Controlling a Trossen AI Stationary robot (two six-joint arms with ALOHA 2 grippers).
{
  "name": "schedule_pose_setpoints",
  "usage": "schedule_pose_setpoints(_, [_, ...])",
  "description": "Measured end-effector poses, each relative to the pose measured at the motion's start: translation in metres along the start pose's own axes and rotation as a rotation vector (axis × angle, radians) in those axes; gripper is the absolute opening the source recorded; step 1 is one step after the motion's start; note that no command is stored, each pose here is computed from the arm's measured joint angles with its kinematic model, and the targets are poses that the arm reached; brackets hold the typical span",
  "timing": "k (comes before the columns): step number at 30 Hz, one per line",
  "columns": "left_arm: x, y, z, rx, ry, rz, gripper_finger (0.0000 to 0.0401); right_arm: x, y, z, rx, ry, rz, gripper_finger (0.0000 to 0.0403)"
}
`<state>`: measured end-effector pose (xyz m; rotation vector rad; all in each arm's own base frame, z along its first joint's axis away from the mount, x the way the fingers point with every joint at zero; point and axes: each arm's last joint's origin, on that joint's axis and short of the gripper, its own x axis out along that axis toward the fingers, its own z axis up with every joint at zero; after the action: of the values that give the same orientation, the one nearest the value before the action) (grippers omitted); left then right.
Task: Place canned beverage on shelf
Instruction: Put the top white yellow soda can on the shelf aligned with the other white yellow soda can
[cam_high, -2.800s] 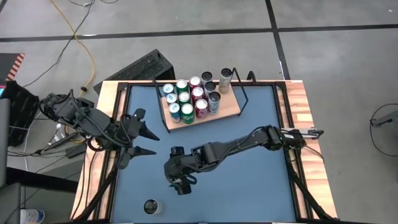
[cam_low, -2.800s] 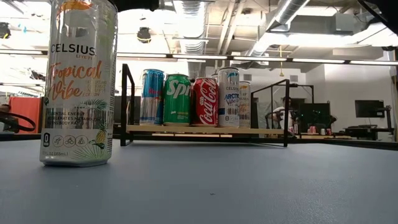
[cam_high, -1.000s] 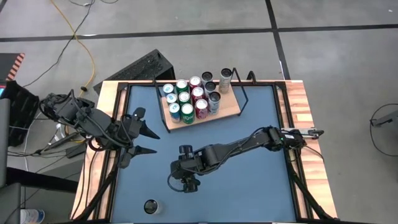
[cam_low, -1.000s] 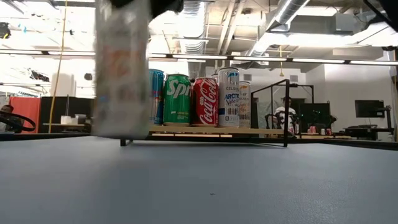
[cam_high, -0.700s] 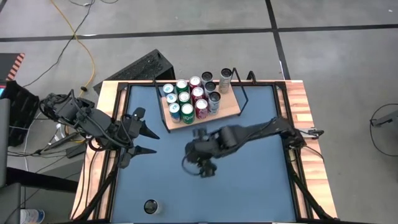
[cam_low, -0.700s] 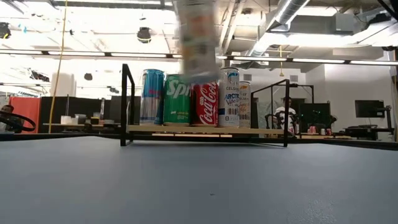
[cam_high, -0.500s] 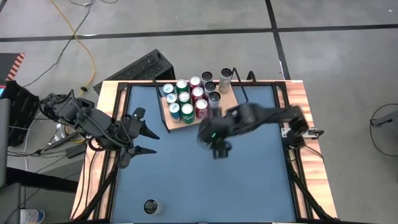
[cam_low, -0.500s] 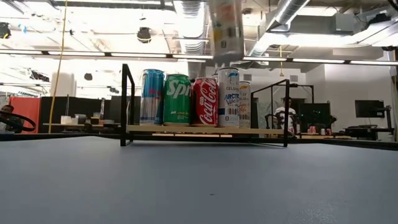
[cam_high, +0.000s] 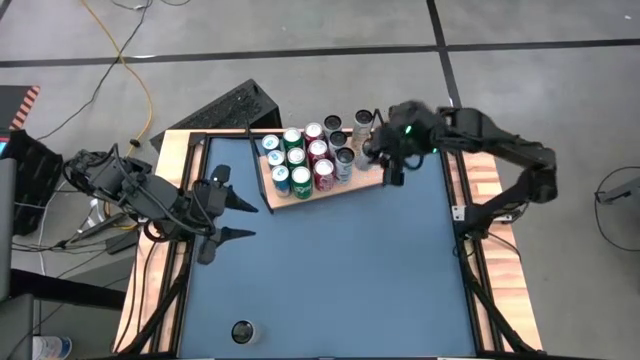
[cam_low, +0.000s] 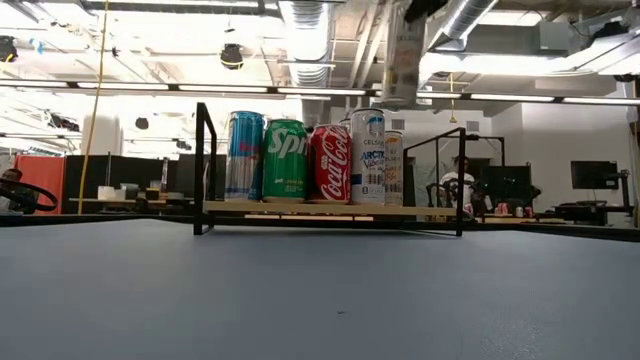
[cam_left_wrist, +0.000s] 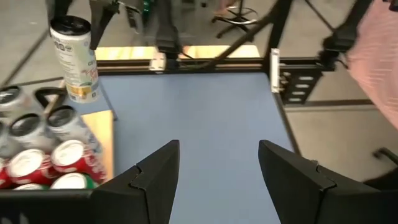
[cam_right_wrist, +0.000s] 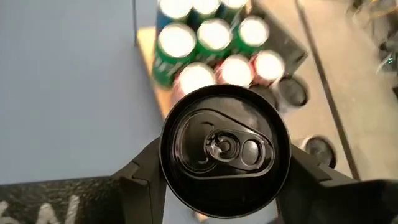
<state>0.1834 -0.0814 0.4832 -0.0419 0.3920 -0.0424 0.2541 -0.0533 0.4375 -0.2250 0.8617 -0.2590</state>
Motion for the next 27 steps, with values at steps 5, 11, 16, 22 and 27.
schedule_pose_setpoints(5, [0.000, 0.002, 0.001, -0.001, -0.018, 0.070, 0.0206, 0.013, -0.031, -0.028, -0.010, -0.023, -0.013, 0.0211])
schedule_pose_setpoints(11, [0.000, 0.004, 0.001, -0.007, -0.035, 0.135, 0.0206, 0.037, -0.068, -0.053, -0.032, -0.017, 0.035, 0.0211])
schedule_pose_setpoints(16, [-0.001, 0.006, 0.002, -0.014, -0.050, 0.194, 0.0206, 0.061, -0.094, -0.062, -0.034, -0.038, 0.077, 0.0212])
schedule_pose_setpoints(22, [-0.001, 0.008, 0.002, -0.015, -0.063, 0.256, 0.0206, 0.088, -0.104, -0.071, -0.064, 0.006, 0.173, 0.0212])
schedule_pose_setpoints(27, [-0.001, 0.009, 0.003, -0.016, -0.075, 0.303, 0.0206, 0.101, -0.104, -0.073, -0.101, -0.004, 0.208, 0.0212])
